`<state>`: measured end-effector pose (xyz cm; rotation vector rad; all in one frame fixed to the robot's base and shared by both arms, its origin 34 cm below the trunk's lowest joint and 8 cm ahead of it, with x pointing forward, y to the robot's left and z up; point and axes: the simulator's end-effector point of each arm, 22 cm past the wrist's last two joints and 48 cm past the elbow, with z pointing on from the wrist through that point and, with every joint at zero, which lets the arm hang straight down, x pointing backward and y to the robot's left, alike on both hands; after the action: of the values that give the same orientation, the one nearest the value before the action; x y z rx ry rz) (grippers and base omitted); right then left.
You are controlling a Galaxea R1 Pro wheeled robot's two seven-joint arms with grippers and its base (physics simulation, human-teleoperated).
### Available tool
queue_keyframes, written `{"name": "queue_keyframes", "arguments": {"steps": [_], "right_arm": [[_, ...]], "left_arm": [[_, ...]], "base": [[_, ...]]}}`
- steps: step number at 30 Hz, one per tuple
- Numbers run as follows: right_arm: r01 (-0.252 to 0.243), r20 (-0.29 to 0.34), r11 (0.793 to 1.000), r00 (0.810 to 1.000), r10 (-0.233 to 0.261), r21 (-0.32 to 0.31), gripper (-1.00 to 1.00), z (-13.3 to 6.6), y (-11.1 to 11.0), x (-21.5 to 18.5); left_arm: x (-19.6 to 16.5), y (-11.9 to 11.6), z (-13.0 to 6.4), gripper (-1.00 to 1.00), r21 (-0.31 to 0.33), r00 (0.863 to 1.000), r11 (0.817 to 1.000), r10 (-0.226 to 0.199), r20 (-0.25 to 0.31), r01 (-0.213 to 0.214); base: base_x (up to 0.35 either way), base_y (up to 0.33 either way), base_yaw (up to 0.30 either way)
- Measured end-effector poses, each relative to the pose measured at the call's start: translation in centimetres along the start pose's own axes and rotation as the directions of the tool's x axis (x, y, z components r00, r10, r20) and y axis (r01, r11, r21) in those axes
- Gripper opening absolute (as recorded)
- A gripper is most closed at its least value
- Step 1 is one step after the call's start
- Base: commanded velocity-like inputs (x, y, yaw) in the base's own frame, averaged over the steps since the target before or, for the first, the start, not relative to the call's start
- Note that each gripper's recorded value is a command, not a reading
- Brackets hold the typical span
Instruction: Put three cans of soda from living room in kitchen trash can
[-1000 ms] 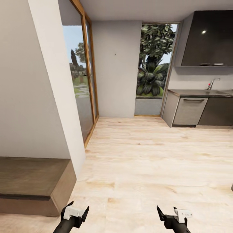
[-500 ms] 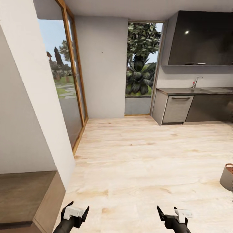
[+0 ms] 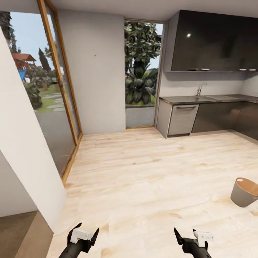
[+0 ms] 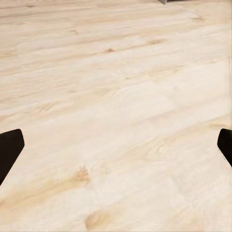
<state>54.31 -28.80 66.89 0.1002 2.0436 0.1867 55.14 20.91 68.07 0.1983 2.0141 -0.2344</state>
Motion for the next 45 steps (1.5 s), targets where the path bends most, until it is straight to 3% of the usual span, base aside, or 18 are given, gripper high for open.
{"name": "queue_keyframes", "arguments": {"steps": [45], "right_arm": [[0.002,0.000,1.000,1.000,-0.002,0.001,1.00,-0.01,-0.10,0.00]], "left_arm": [[0.14,-0.05,0.01,1.00,0.000,1.000,1.000,-0.001,-0.005,0.001]], "base": [[0.279,-0.159,-0.235]]}}
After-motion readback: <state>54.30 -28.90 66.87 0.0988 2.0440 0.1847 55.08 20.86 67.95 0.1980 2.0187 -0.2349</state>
